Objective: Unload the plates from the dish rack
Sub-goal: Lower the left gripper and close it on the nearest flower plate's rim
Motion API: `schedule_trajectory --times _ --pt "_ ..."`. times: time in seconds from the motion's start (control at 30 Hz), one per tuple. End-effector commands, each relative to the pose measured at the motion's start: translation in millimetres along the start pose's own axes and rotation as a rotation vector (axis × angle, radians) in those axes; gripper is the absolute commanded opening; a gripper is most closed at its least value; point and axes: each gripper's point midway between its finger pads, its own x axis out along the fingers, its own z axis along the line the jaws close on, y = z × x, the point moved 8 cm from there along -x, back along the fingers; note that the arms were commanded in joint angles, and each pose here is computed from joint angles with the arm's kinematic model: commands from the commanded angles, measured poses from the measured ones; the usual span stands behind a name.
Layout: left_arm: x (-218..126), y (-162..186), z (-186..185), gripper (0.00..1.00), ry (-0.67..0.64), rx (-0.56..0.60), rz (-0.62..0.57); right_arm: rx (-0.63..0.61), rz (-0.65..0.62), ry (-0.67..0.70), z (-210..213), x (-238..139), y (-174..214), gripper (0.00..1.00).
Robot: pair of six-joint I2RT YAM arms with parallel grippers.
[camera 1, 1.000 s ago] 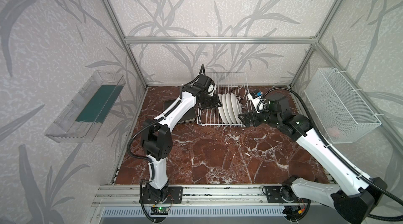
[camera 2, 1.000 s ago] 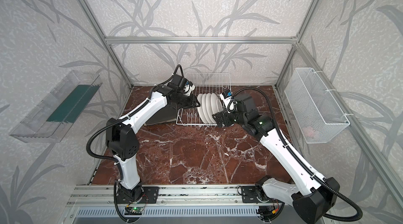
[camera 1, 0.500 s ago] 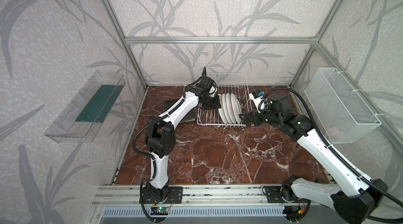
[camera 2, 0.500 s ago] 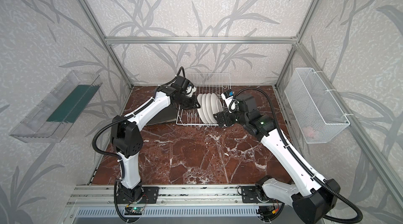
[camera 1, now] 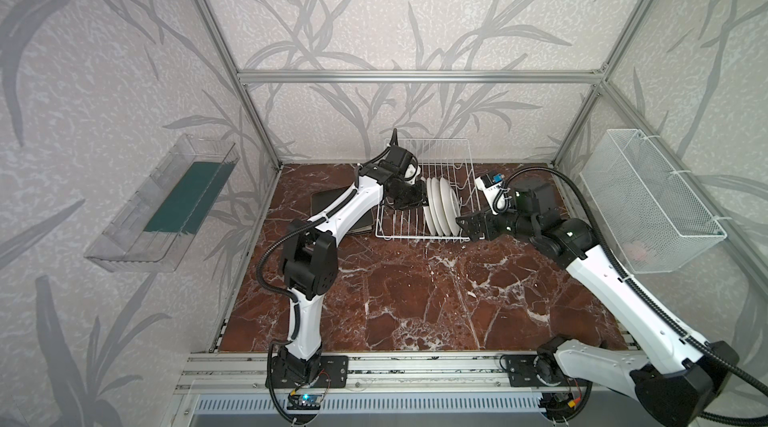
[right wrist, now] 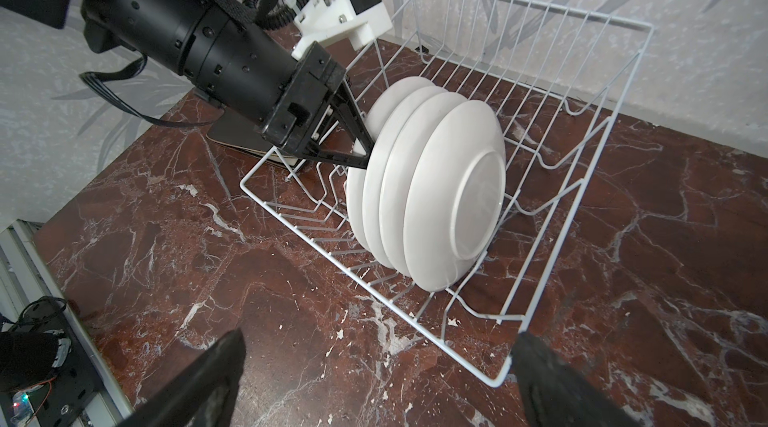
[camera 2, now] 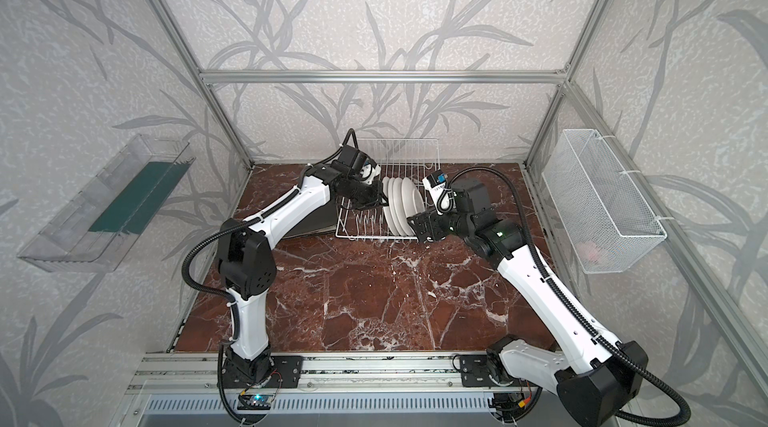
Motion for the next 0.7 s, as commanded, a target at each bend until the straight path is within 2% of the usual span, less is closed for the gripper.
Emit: schedule_trajectory --times 0.0,0.17,0.33,0.67 --pt "7.8 3.8 14.9 0.06 -0.064 -0.085 0.008 -0.008 -0.019 -0.008 -0.9 -0.8 -1.9 0.99" --pt "11.1 7.4 16.0 0.0 -0.055 -0.111 0.006 -0.003 -0.019 -0.01 -1.3 -1.4 -1.0 0.99" --pt "13.7 7.6 13.7 0.0 -0.018 -0.133 0.0 0.0 -0.022 -0.014 -1.5 -1.8 -1.6 0.99" --pt "10.2 8.3 11.0 0.0 -0.027 -0.109 0.025 0.006 -0.025 -0.022 -0.9 -2.4 -2.3 0.99"
